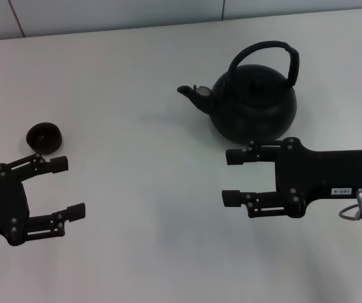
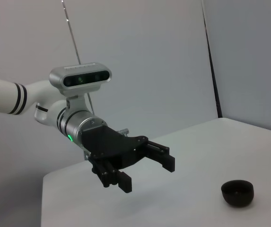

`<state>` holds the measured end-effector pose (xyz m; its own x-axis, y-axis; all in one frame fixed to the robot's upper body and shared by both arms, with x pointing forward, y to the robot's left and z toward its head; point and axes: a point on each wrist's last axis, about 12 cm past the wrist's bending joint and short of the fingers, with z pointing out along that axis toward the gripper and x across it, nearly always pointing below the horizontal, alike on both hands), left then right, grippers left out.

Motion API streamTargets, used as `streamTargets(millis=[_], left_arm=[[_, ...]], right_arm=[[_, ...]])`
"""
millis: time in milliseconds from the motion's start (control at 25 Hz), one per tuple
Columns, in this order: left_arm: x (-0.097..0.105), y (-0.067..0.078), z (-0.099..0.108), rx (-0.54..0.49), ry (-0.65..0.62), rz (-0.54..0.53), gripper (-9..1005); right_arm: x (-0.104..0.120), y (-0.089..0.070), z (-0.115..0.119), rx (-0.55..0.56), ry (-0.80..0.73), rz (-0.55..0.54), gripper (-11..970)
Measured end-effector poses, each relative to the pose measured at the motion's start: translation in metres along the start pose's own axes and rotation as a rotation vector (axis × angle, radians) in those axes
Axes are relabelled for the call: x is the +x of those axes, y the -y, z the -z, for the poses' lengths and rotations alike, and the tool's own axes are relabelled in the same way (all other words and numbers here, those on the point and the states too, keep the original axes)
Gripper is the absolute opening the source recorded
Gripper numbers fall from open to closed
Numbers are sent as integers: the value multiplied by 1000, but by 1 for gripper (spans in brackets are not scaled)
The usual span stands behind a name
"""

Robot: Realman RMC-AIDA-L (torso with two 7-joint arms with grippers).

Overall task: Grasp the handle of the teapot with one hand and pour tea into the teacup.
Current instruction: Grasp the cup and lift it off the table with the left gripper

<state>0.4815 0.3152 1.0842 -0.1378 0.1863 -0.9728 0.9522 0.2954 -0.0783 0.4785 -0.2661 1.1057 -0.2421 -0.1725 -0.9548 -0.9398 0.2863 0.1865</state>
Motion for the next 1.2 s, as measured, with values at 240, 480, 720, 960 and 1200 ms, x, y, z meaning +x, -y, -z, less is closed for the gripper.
streamTargets(millis=[240,480,720,960,1200], left_arm=[[1,0,-1,-6,4,4,854],[1,-1,-3,-9,1,3,848],[2,-2,-1,-38,7,0,843],[8,-11,6,-240,48,-26,838],[29,-29,-3,-414,-23,41,833]], right_arm=[[3,-2,4,14,4,-19,721],[2,0,1,7,2,-14,721],[0,1,0,6,1,-5,721],[-2,3,-2,0,1,-2,721],[-4,2,-4,-8,16,0,721]])
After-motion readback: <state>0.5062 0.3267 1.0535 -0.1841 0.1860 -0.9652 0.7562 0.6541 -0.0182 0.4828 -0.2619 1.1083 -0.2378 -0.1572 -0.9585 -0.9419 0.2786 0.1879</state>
